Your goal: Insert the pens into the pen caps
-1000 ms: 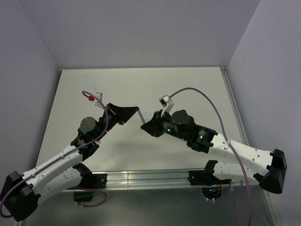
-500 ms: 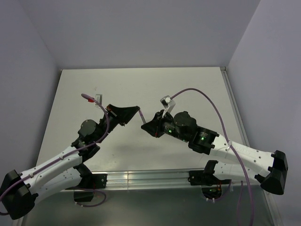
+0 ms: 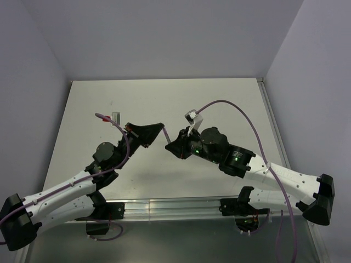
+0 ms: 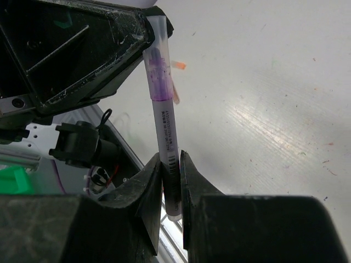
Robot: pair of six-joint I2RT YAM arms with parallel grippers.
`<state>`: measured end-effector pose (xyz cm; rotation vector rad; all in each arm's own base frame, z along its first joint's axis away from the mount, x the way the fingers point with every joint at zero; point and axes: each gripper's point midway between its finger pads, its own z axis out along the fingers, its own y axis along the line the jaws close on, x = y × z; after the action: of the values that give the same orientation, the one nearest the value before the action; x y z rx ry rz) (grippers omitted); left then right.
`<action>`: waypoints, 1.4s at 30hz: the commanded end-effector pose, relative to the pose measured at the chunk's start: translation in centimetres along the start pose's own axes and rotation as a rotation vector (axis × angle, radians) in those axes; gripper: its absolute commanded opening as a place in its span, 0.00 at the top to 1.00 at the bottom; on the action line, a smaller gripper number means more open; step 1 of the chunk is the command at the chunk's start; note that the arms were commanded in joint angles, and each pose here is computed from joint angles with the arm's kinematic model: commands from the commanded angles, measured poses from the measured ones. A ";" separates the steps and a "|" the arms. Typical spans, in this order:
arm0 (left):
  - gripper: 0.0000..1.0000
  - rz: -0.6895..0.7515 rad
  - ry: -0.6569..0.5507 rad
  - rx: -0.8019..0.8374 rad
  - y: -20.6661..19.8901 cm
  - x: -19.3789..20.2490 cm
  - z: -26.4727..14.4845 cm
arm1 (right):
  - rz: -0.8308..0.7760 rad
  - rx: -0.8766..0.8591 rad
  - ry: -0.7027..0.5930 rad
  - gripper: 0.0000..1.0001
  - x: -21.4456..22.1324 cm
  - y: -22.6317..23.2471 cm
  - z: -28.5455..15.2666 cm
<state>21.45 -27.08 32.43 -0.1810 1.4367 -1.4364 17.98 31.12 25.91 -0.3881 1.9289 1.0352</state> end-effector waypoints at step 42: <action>0.25 0.306 -0.237 -0.544 -1.0 -14.9 -0.7 | 0.110 0.406 0.059 1.00 -5.8 -13.9 9.1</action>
<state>27.88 -18.10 42.10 -0.4158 1.5093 -0.7932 31.52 28.95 21.87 -0.0667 2.1551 0.6794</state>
